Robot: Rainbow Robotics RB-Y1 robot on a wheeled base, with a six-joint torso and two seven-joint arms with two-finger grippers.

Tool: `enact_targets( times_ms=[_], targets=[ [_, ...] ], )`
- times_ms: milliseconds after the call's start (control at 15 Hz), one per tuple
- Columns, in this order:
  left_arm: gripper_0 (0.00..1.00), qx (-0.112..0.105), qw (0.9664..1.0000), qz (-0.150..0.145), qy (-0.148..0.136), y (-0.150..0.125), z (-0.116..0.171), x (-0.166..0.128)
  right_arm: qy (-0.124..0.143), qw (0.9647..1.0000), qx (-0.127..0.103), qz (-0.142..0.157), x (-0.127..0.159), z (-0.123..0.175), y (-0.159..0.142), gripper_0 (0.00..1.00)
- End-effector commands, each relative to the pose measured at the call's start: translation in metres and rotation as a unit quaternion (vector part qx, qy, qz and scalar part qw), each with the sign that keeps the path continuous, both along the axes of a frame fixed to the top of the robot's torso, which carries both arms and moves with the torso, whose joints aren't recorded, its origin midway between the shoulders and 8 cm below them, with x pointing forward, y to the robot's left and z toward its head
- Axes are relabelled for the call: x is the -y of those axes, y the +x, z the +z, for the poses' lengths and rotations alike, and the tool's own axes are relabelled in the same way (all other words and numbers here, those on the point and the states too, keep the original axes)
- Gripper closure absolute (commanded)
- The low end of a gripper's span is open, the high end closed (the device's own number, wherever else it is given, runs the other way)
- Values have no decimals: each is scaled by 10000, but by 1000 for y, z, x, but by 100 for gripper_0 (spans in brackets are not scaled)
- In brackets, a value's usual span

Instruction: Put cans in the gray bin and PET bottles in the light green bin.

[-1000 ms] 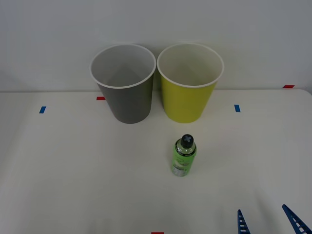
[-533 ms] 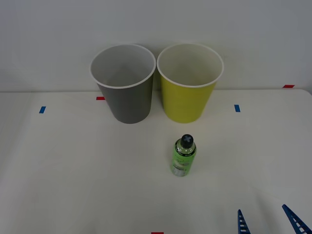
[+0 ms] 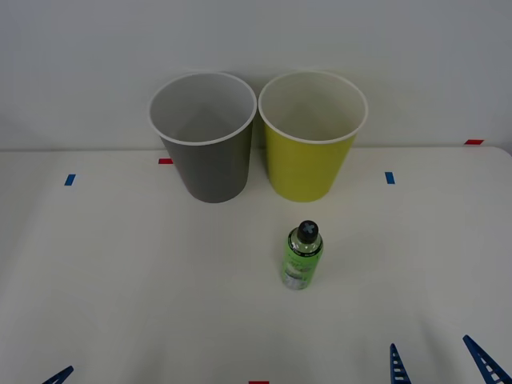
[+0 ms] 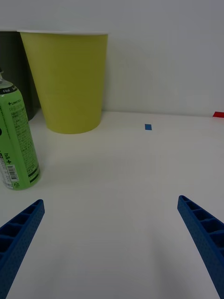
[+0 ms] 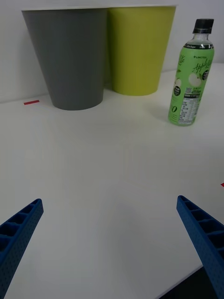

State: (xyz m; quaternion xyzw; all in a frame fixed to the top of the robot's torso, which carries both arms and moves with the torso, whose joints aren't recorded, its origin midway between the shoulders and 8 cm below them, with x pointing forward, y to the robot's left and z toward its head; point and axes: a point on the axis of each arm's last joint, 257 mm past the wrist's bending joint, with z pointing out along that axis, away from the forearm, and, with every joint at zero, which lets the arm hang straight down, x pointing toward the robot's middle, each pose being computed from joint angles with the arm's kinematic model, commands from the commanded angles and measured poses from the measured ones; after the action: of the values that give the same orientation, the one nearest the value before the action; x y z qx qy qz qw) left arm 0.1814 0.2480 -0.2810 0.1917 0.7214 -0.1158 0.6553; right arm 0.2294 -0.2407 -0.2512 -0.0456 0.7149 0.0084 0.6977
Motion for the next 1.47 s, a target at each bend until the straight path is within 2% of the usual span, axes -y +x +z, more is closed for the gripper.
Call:
enact_targets(
  times_ms=[67,267,533,733,867,1133,1333,1400,1467],
  targets=[
    [0,103,9999,-103,44,37,-3,11,0,10000,0,0,0,0,0,0],
    [0,221,9993,-284,76,68,-3,32,0,10000,0,0,0,0,0,0],
    [0,357,9975,-614,-7,93,-7,59,0,10000,0,0,0,0,0,0],
    [0,530,9945,-895,-102,119,-5,82,0,10000,0,0,0,0,0,0],
    [0,606,9929,-1020,-15,132,-2,94,0,10000,0,0,0,0,0,0],
    [0,792,9872,-1378,-144,148,15,127,0,10000,0,0,0,0,0,0],
    [0,752,9868,-1426,-150,153,14,138,0,10000,0,0,0,0,0,0],
    [0,772,9858,-1470,-233,155,18,146,0,10000,0,0,0,0,0,0],
    [0,703,9860,-1500,-196,155,13,150,0,10000,0,0,0,0,0,0]
  ],
)
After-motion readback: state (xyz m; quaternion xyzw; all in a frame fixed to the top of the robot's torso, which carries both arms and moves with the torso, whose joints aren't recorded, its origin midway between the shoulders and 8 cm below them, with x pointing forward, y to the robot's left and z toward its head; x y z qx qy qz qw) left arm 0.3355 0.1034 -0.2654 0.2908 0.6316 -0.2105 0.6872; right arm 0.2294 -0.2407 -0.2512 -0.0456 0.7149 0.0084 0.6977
